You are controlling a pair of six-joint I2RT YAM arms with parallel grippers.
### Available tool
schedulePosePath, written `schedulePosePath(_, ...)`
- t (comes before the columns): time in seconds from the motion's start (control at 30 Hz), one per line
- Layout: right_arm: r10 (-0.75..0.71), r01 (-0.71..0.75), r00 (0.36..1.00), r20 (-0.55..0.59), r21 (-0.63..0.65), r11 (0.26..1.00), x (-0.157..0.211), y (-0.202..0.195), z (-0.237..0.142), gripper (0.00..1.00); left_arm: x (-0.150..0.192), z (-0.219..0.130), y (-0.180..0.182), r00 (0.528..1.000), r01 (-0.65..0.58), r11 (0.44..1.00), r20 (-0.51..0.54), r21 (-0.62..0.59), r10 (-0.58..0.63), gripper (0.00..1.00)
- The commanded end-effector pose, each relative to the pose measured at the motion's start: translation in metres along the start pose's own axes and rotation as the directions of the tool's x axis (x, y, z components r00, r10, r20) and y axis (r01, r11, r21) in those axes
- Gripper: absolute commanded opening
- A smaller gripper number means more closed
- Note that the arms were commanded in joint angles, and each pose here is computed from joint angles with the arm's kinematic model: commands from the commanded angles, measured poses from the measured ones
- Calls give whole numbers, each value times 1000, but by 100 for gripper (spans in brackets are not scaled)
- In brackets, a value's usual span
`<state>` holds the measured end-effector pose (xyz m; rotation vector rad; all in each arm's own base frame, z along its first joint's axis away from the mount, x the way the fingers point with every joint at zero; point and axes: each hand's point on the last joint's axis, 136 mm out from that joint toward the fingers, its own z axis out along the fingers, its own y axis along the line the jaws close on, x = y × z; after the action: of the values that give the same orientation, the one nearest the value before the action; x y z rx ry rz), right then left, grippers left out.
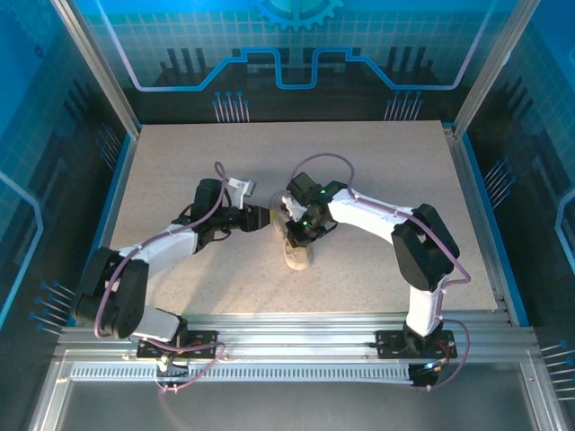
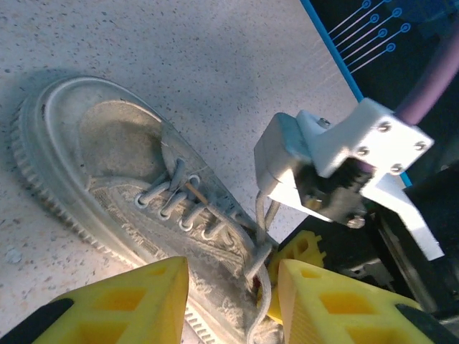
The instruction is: Tie the shoes
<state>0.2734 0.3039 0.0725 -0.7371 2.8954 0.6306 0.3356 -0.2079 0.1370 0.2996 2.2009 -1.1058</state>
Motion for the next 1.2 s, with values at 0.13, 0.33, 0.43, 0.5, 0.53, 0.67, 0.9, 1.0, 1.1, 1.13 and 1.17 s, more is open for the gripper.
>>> schedulePosePath(0.13, -89, 99, 993, 81, -134, 986, -12, 4, -39, 0, -22, 13, -8, 998, -59, 992, 36, 114, 56, 38)
schedulePosePath(0.33, -93, 101, 994, 51, -174, 979, -6, -3, -44, 0, -20, 26, -1, 999, -44, 990, 11, 134, 43, 37)
schedulePosePath(0.43, -94, 96, 995, 19, -182, 979, -2, -5, -36, 0, -17, 32, 2, 1000, -4, 991, -8, 135, 5, 37)
schedulePosePath(0.5, -95, 95, 995, 7, -187, 978, 1, -6, -32, 0, -12, 36, 4, 1000, 18, 993, -25, 120, -16, 38)
schedulePosePath(0.53, -98, 97, 995, 2, -193, 976, 2, -5, -31, 0, -12, 37, 6, 999, 32, 993, -29, 111, -29, 38)
schedulePosePath(0.67, -116, 110, 993, -6, -268, 957, 8, 3, -29, 0, -14, 38, 8, 996, 88, 991, -35, 102, -85, 38)
schedulePosePath(0.9, -117, 99, 993, -35, -331, 938, 16, 10, -32, 22, -21, 39, 5, 993, 105, 990, -67, 92, -99, 37)
schedulePosePath(1.0, -80, 85, 996, 31, -269, 959, 5, 2, -46, 32, -21, 40, 4, 995, 81, 992, -69, 94, -74, 37)
schedulePosePath(1.1, -13, 37, 993, 119, -197, 980, -3, -10, -67, 37, -18, 40, 4, 994, 61, 994, -93, 87, -53, 37)
schedulePosePath(1.13, 9, 14, 990, 140, -161, 987, -3, -16, -72, 37, -18, 40, 3, 994, 51, 995, -101, 87, -42, 37)
schedulePosePath(1.17, 45, -27, 986, 163, -110, 994, -3, -24, -78, 37, -17, 40, 2, 993, 41, 996, -116, 83, -31, 37)
